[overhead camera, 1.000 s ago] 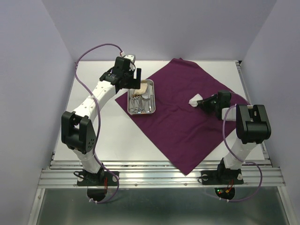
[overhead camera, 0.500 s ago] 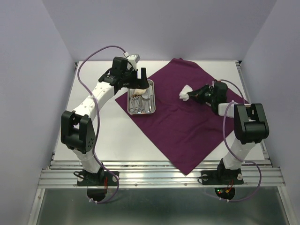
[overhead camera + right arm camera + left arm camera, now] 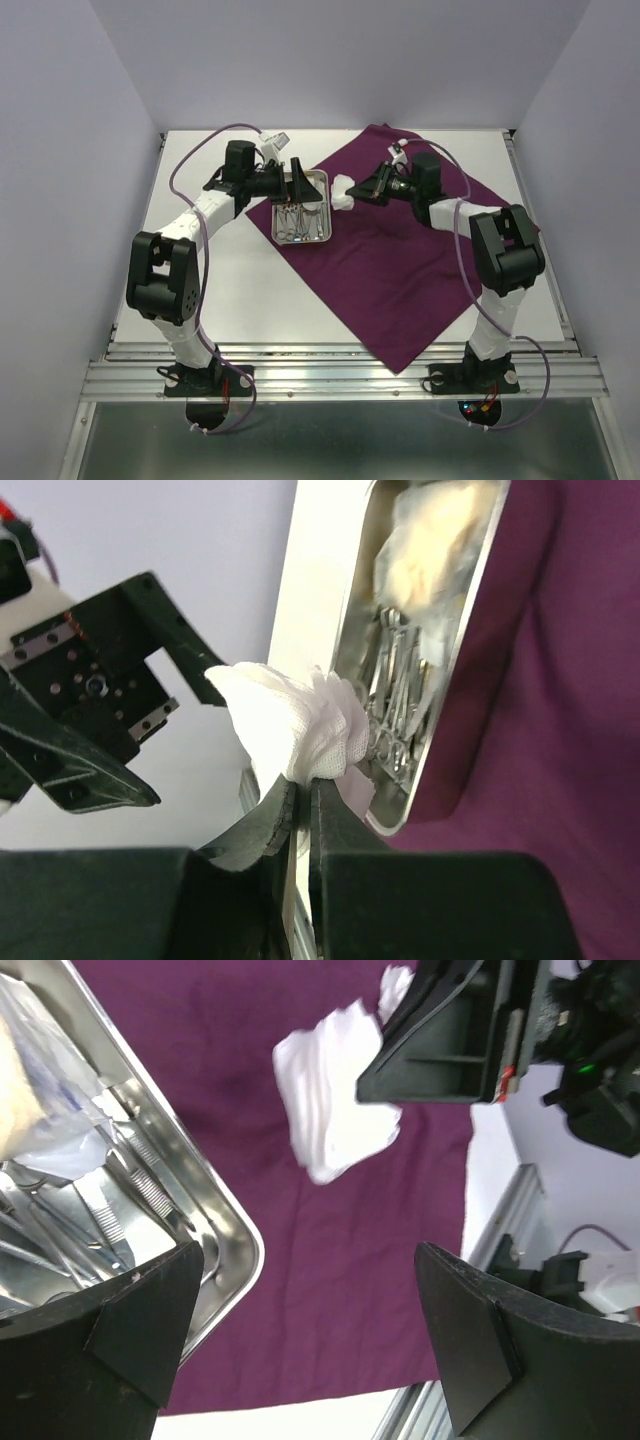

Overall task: Prepare the surgical pack
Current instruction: Pick up the medical item from the surgical kit, then place the medical item in the container.

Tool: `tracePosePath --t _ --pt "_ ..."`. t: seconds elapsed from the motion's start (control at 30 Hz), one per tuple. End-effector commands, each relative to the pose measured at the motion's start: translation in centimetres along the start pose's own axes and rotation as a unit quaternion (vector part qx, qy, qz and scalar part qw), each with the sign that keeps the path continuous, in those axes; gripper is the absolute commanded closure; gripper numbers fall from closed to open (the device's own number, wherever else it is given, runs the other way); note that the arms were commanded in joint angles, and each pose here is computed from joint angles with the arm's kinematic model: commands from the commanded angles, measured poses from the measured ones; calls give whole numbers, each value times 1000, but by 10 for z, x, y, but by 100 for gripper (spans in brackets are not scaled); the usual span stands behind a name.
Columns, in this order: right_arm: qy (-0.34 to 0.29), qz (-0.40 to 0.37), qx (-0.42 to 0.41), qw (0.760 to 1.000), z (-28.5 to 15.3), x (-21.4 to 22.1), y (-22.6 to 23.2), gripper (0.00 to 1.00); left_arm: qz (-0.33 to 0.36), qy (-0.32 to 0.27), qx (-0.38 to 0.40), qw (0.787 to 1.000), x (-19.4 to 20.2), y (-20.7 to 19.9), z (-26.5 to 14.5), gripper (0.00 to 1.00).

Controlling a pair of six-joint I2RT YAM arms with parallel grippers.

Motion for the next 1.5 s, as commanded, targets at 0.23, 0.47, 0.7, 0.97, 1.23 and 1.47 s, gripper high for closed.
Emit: tracePosePath --t 0.23,0.47,0.7,0.97,1.23,1.47 --pt "76 -51 -122 988 36 8 42 99 -6 -22 103 994 2 -4 -12 1" --pt "90 -54 -181 978 43 13 59 99 -12 -31 112 993 3 -1 -11 1" --pt "94 -43 -210 972 39 14 64 99 -18 -36 115 993 3 3 -8 1" --pt "95 -44 -224 969 40 18 68 99 -33 -40 174 983 1 -7 -10 5" --pt "98 -39 -229 968 41 19 65 99 -41 -43 216 975 -1 -16 -13 16" --pt "99 -34 -225 969 43 20 60 99 -46 -43 233 970 3 -15 -15 32"
Point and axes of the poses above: each gripper's point midway between its finger pads, its own z axis out along the fingers, its own y axis along the line the jaws close on, x = y × z, the point moved 10 cm from there along -z, back along the fingers, and after that the axes turned 6 degrees about -z, right-handed, at the moved point
